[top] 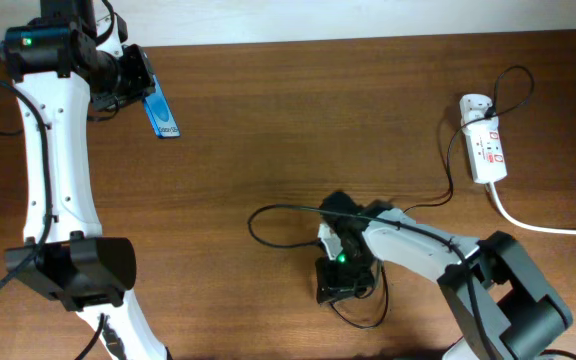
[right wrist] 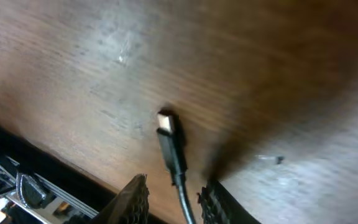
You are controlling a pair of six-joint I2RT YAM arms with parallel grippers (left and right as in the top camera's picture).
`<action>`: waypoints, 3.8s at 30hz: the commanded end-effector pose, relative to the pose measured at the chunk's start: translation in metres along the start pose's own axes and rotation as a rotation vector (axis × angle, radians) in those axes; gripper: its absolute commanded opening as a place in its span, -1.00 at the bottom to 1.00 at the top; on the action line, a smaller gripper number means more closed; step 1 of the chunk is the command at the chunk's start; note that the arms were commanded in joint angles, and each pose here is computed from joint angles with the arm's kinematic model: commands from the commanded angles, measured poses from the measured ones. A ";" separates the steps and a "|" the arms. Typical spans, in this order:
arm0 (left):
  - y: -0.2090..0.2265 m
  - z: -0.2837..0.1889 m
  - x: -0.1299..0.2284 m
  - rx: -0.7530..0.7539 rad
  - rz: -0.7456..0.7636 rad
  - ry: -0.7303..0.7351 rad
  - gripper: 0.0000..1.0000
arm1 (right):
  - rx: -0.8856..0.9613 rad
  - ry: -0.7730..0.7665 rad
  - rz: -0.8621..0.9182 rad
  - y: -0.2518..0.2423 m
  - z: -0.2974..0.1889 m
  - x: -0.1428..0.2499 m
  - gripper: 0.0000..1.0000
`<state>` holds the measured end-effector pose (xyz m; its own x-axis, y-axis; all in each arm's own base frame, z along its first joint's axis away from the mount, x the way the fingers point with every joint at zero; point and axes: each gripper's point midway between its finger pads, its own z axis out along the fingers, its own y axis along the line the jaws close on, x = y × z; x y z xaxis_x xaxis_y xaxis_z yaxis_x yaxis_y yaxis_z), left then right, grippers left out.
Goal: Plug charger to phone and switch on socket
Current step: 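Grasp the black cable near its USB-C plug with the right gripper, then raise the phone upright with the left gripper and bring plug toward it, then align the USB-C plug with the phone's bottom port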
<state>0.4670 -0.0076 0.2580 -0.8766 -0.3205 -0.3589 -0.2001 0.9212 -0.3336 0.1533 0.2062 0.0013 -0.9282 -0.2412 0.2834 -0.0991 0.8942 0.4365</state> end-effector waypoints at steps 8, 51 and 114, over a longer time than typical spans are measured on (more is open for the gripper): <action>-0.005 -0.020 -0.005 0.017 -0.003 -0.052 -1.00 | 0.007 -0.001 -0.012 -0.008 0.001 -0.004 -0.49; -0.081 -0.039 -0.002 0.459 0.179 -0.041 -1.00 | -0.098 -0.172 -0.064 0.028 -0.066 -0.051 -0.92; -0.193 -0.125 0.063 1.233 0.455 0.093 -1.00 | -0.901 -0.685 -0.678 0.216 -0.297 -0.077 -0.92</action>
<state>0.4097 -0.1779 0.3867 -0.8364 0.0241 -0.5476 0.5444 0.1533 -0.8247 0.3094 0.3045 0.3174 -0.8201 -0.0768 -0.5670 -0.5709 0.0443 0.8198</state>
